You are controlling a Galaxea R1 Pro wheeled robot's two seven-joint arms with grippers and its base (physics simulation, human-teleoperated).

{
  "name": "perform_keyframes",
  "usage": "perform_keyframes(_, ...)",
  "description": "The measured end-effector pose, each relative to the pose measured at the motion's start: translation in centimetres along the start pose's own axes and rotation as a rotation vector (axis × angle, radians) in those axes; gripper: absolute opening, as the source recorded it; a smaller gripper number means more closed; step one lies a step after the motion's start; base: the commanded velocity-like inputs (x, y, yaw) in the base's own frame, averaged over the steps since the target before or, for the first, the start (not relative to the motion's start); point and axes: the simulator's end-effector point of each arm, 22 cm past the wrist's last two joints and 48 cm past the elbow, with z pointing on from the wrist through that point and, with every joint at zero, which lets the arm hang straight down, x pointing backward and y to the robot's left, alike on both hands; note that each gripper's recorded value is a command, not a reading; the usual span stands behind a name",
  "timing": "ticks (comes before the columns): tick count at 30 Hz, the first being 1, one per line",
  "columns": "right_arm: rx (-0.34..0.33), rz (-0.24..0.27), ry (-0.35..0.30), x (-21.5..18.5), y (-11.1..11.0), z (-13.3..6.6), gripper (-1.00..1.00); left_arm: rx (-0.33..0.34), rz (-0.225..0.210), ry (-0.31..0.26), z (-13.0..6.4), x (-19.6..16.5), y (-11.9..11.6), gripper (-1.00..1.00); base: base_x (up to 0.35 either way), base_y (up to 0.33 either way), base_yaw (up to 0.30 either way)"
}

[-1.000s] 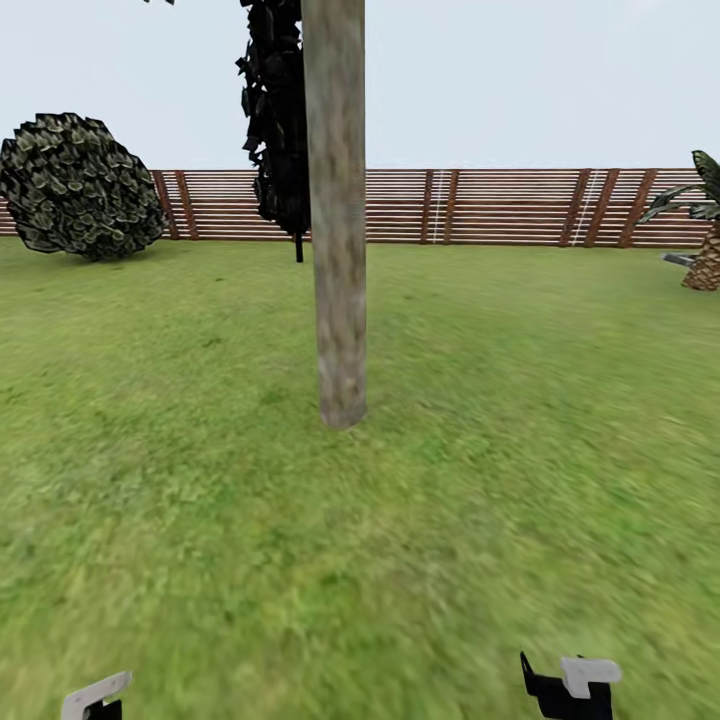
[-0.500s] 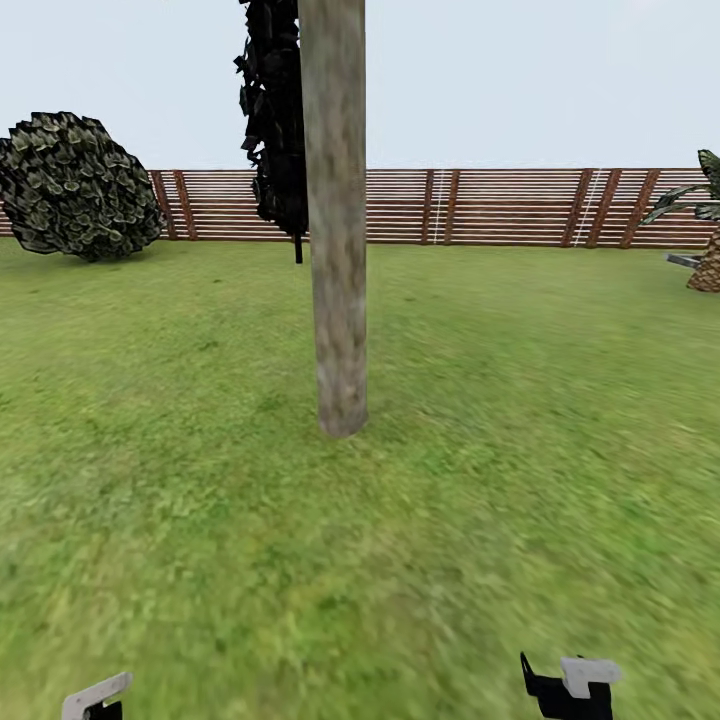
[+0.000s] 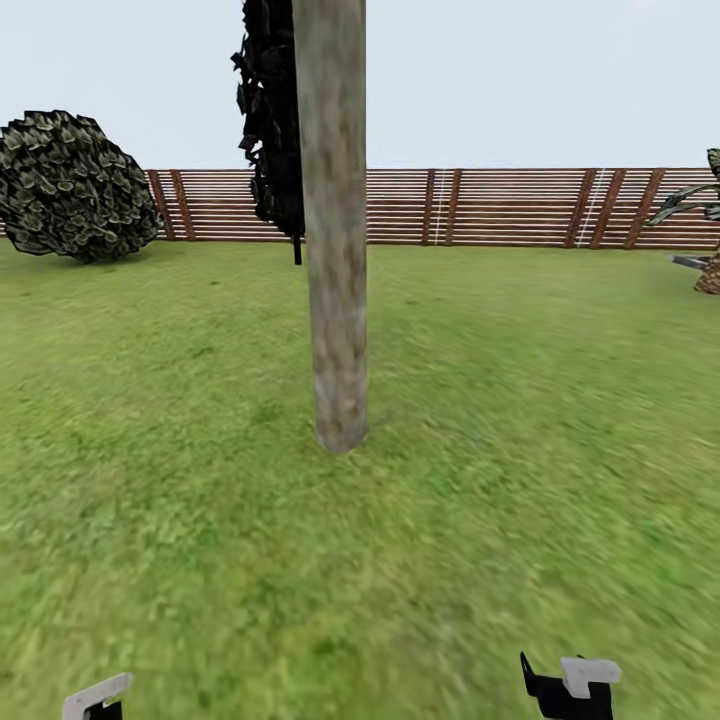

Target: In the garden, pick up the pesticide atomizer on the floor and spray pesticide onto both trees until each tree trunk is fully covered.

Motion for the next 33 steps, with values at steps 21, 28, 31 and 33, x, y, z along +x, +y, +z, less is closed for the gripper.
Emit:
perform_keyframes(21, 0.0, -0.003, 0.085, 3.9, 0.0, -0.9, 1.0, 0.02, 0.028, -0.014, 0.1, -0.5, -0.7, -1.0, 0.198, 0.0, 0.0)
perform_keyframes(28, -0.026, -0.028, 0.051, 2.7, 0.6, -0.7, 1.0, 0.111, 0.259, -0.061, 0.0, -1.4, -2.8, -1.0, 0.0, 0.0, 0.0)
perform_keyframes(31, -0.107, -0.134, 0.027, 1.6, 3.3, -0.2, 1.0, 0.195, 0.392, -0.061, -0.2, -1.1, -4.8, -1.0, 0.0, 0.0, 0.0)
perform_keyframes(33, -0.176, -0.233, -0.003, 0.2, 5.7, 0.3, 1.0, 0.287, 0.483, -0.045, -0.6, -0.2, -6.6, -1.0, 0.0, 0.0, 0.0)
